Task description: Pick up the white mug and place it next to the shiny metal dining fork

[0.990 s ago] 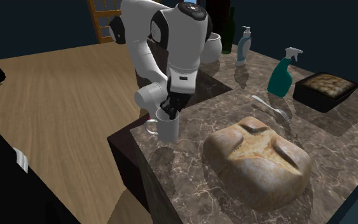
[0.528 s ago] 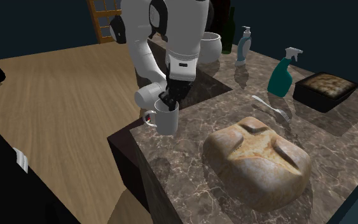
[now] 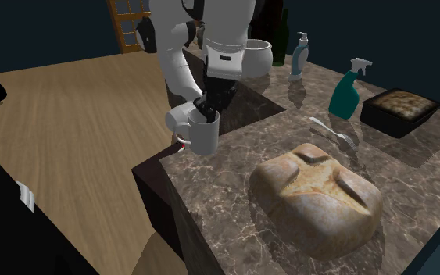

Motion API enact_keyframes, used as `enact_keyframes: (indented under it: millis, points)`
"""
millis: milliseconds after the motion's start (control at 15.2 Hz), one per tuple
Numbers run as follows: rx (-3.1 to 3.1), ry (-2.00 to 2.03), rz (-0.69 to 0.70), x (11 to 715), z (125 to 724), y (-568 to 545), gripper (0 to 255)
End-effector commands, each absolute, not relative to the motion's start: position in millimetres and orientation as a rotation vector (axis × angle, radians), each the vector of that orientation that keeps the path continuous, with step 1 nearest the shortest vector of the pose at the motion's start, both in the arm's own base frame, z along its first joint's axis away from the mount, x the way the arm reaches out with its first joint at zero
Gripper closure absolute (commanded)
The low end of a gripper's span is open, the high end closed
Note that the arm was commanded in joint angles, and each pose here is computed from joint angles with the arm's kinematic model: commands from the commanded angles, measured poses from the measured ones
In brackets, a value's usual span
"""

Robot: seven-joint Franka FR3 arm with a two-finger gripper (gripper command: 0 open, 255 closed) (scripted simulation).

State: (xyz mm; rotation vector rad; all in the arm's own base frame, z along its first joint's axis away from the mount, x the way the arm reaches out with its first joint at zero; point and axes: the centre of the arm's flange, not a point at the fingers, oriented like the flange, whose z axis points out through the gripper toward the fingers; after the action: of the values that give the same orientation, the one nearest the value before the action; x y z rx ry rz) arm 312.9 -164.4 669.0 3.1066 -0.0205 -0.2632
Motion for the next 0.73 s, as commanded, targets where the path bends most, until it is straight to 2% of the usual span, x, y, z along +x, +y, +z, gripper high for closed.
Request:
enact_keyframes:
  millis: [0,660]
  points:
    - [3.107,-0.021,-0.264,313,680,-164,255]
    - [3.107,-0.020,-0.264,313,728,-164,255]
